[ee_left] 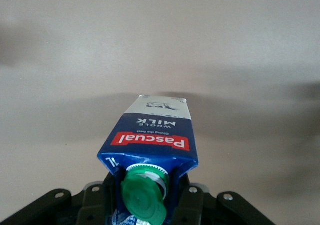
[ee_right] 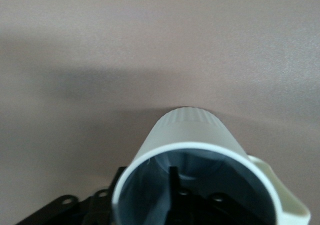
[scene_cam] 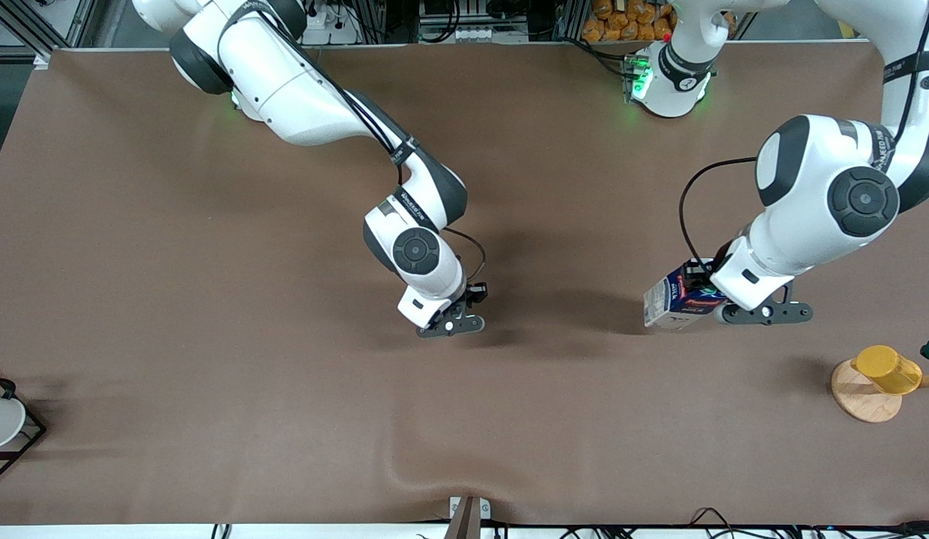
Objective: Place milk next to cup
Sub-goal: 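Carry the mug with the right gripper while the left gripper lifts the carton, then release the mug and withdraw the right gripper while the left gripper carries the carton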
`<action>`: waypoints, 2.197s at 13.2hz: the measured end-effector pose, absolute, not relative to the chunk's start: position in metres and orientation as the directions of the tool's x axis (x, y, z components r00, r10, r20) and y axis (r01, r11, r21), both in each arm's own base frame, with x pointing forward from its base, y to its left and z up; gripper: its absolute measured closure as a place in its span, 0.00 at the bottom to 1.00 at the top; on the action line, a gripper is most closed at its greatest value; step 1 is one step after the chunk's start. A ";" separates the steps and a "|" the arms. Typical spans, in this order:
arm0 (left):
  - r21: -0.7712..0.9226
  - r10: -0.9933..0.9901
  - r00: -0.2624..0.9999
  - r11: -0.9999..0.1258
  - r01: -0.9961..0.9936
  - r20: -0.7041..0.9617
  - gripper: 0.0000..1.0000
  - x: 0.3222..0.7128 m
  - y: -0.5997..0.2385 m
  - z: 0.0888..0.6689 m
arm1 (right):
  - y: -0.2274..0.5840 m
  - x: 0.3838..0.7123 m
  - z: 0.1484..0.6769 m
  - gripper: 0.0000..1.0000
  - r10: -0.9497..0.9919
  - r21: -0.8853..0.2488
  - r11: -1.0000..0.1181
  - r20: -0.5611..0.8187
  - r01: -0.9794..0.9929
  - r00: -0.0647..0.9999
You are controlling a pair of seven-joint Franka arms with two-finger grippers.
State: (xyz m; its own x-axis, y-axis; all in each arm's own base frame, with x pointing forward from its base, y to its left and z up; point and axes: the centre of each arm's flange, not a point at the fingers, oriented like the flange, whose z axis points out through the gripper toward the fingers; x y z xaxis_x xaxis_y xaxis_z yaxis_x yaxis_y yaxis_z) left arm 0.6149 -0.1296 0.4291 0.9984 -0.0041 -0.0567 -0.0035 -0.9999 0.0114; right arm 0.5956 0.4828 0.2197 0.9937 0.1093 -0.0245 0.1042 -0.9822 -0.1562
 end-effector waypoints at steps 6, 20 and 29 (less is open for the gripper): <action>0.033 -0.031 0.997 -0.999 -0.029 -0.066 0.53 0.598 -0.195 0.456 | 0.455 0.629 0.278 0.00 0.040 -0.171 -0.984 0.012 0.041 0.999; 0.033 0.166 0.979 -0.985 0.171 -0.116 0.53 0.502 -0.452 0.433 | 0.127 0.656 0.495 0.00 0.162 -0.066 -0.985 -0.043 0.159 0.986; 0.054 0.079 0.994 -0.995 0.083 -0.077 0.53 0.496 -0.511 0.394 | 0.031 0.563 0.585 0.00 0.063 -0.014 -0.998 0.005 0.064 0.998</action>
State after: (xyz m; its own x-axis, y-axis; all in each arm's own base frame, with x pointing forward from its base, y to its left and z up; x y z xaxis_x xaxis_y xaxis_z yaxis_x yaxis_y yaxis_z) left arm 0.4960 -0.5114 0.3938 0.9939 0.0791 -0.0768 0.0834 -0.9950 0.0544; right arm 0.5627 0.0307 0.5853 0.9980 0.0635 0.0051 0.0636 -0.9979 -0.0139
